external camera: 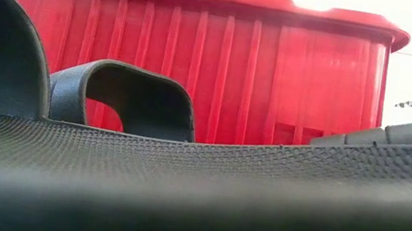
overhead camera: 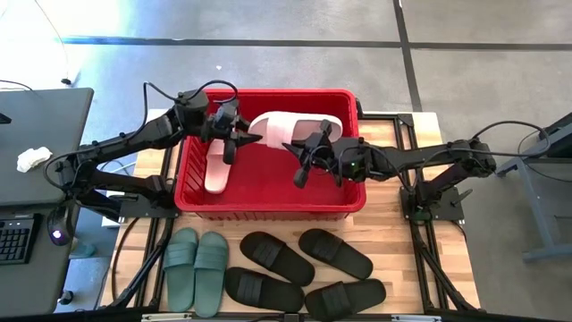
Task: Pick and place slides into bin
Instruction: Put the pink slide into the red bin
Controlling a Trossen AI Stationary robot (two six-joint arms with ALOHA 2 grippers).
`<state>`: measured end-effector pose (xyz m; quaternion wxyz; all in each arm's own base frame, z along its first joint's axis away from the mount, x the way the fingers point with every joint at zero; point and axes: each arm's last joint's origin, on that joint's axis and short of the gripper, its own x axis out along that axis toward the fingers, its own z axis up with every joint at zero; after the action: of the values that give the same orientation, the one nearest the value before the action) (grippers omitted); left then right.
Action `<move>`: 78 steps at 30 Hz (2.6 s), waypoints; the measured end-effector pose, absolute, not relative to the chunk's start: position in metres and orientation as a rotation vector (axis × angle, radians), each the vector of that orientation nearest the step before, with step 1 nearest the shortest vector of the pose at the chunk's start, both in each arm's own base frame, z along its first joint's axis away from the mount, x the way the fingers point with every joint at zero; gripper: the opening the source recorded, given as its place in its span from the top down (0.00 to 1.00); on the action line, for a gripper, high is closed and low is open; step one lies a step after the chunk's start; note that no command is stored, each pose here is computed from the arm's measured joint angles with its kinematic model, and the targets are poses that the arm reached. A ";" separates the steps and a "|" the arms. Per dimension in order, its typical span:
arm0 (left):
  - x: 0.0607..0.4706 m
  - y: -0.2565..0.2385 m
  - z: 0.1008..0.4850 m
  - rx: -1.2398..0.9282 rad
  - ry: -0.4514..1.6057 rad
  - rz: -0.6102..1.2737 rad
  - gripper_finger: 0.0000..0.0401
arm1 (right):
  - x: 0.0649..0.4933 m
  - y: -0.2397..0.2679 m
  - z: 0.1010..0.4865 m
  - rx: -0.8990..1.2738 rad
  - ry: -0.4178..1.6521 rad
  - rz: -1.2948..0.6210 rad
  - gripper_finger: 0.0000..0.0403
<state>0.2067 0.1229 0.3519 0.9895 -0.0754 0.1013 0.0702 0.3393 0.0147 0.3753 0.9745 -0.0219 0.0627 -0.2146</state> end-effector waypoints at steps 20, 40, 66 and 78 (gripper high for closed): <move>0.207 0.124 0.353 -0.112 0.194 0.153 0.92 | 0.338 0.014 0.371 -0.053 0.178 -0.437 0.75; 0.190 0.120 0.388 0.003 0.344 0.218 0.95 | 0.233 0.038 0.402 0.102 0.339 -0.486 0.52; 0.230 0.227 0.391 0.007 1.274 0.102 0.93 | 0.193 0.018 0.401 0.043 0.544 -0.314 0.66; 0.234 0.258 0.358 0.031 1.281 -0.079 0.92 | 0.195 0.009 0.400 0.022 0.599 -0.069 0.66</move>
<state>0.2338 0.2577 0.3577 0.8009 0.0144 0.5975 -0.0370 0.1947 0.0092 0.3997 0.9548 0.0110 0.2950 -0.0341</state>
